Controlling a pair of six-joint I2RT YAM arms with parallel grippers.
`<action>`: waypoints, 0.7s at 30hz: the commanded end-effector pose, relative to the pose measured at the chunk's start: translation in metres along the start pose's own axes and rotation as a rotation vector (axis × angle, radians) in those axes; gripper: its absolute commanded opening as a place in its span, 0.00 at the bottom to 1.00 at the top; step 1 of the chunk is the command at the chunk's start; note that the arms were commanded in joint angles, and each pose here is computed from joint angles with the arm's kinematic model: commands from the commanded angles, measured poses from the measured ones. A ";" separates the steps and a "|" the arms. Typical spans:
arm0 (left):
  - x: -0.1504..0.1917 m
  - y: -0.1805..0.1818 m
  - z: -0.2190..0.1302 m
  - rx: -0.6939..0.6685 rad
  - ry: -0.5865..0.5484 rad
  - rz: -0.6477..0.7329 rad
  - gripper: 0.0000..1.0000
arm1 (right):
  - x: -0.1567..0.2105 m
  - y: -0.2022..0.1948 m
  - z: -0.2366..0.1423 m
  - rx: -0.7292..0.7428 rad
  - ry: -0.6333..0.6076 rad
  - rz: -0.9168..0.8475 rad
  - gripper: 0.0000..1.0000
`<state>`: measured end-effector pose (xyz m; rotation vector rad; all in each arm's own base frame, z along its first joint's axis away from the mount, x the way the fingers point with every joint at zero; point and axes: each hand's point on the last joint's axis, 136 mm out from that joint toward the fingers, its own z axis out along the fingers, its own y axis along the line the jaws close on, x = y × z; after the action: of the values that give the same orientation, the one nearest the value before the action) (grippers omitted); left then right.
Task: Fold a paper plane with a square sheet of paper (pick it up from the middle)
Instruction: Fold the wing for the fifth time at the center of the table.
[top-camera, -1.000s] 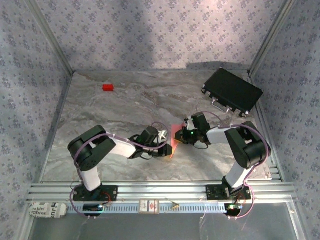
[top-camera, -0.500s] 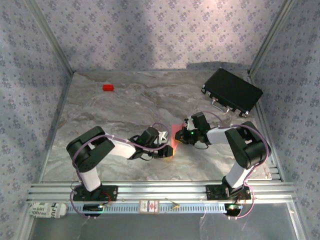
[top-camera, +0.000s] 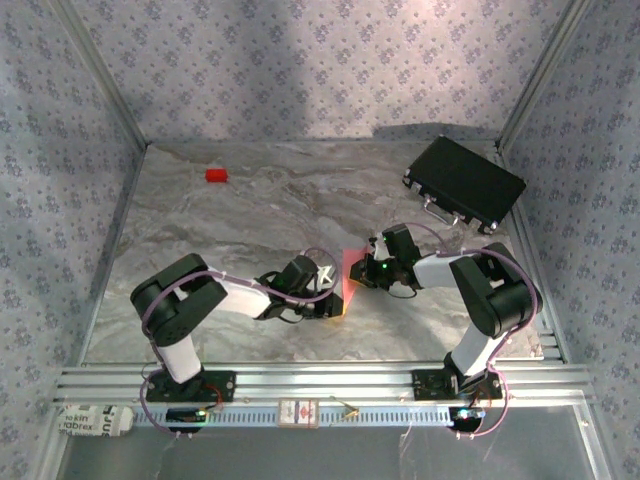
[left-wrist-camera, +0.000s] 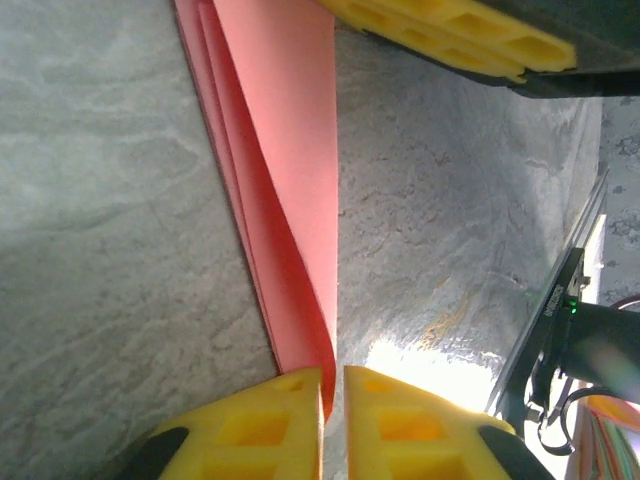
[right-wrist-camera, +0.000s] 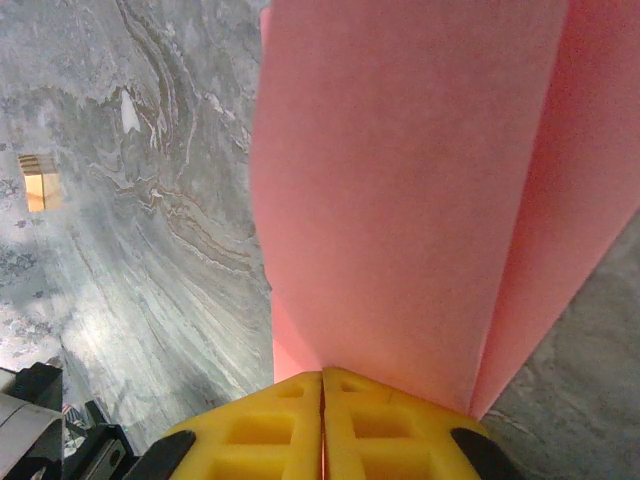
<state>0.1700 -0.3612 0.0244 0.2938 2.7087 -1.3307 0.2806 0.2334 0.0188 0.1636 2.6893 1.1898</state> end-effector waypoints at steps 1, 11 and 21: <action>0.048 0.047 -0.005 -0.162 0.146 -0.082 0.13 | 0.016 -0.049 0.001 0.185 0.025 0.086 0.10; 0.048 0.049 -0.006 -0.192 0.152 -0.084 0.00 | 0.015 -0.048 0.000 0.185 0.021 0.088 0.10; 0.040 0.028 -0.018 -0.149 0.108 -0.045 0.09 | 0.014 -0.050 0.001 0.193 0.018 0.090 0.10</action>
<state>0.1565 -0.3455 0.0204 0.2947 2.7950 -1.2399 0.2806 0.2333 0.0186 0.1655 2.6907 1.1879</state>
